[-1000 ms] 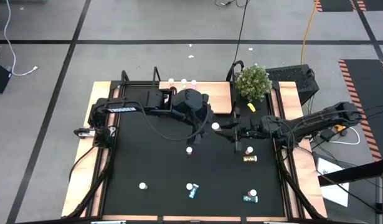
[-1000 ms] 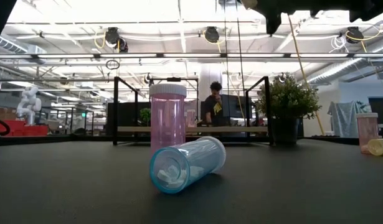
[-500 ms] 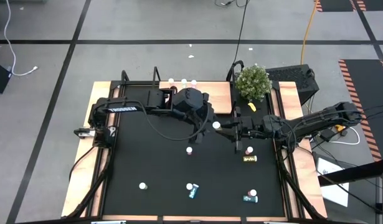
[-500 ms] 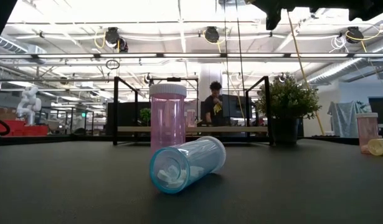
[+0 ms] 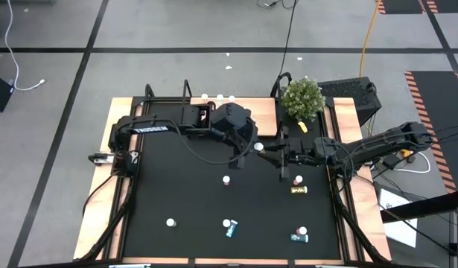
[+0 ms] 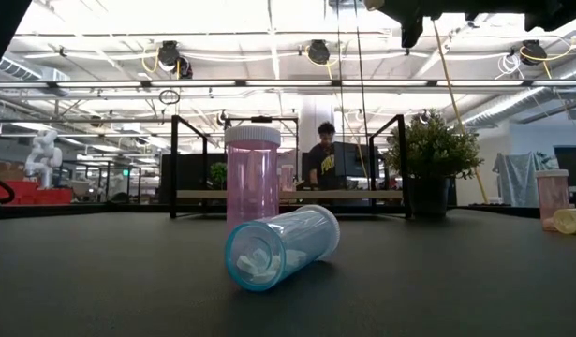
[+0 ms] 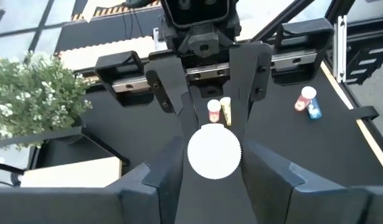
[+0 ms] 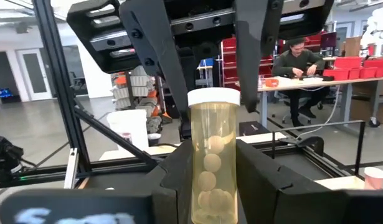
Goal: Pick and place medicine bottles onto shelf by color
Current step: Put the top left yellow pill bottle on the shelf
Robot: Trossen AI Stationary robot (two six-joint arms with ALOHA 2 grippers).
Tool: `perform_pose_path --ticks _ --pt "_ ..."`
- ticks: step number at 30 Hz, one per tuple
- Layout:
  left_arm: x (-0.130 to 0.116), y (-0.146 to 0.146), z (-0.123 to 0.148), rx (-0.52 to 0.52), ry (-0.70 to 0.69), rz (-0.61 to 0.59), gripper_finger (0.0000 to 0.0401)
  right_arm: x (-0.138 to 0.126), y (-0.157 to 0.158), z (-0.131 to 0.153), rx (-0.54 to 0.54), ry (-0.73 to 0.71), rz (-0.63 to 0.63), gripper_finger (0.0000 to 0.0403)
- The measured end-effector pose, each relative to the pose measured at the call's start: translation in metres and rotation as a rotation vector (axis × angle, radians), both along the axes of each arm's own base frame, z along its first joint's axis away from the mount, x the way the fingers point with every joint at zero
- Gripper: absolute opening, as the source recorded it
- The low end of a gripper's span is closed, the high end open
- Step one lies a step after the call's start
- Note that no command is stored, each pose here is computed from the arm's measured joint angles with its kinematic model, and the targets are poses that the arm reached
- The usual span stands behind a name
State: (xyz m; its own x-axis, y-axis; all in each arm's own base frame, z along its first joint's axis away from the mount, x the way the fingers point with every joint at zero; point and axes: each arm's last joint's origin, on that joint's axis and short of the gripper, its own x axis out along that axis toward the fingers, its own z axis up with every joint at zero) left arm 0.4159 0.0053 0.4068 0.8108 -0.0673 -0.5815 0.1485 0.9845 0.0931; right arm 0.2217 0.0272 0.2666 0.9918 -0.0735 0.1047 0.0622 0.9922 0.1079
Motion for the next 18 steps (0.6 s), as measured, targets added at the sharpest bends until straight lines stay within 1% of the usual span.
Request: perform_pose_path --ticks 8,10,14,16,18 --pt "-0.0002 0.0036 -0.0001 -0.052 0.004 0.008 0.0116 0.0000 -0.0004 -0.0001 0.002 0.001 -0.015 0.0096" --pt "-0.0002 0.0033 0.0000 -0.054 0.004 0.008 0.0115 0.0000 -0.0003 -0.0002 0.001 0.001 -0.013 0.0096" --pt "-0.0003 0.0034 -0.0001 -0.060 0.006 0.006 0.0127 0.0001 -0.0005 -0.0012 0.006 0.013 -0.019 0.0097" --pt "-0.0005 0.0043 -0.0006 -0.060 0.011 0.008 0.0128 0.0002 -0.0013 -0.0031 0.005 0.038 -0.051 0.0106" --pt "-0.0001 0.0068 -0.0016 -0.061 0.015 0.016 0.0126 0.0002 -0.0034 -0.0070 0.005 0.079 -0.103 0.0124"
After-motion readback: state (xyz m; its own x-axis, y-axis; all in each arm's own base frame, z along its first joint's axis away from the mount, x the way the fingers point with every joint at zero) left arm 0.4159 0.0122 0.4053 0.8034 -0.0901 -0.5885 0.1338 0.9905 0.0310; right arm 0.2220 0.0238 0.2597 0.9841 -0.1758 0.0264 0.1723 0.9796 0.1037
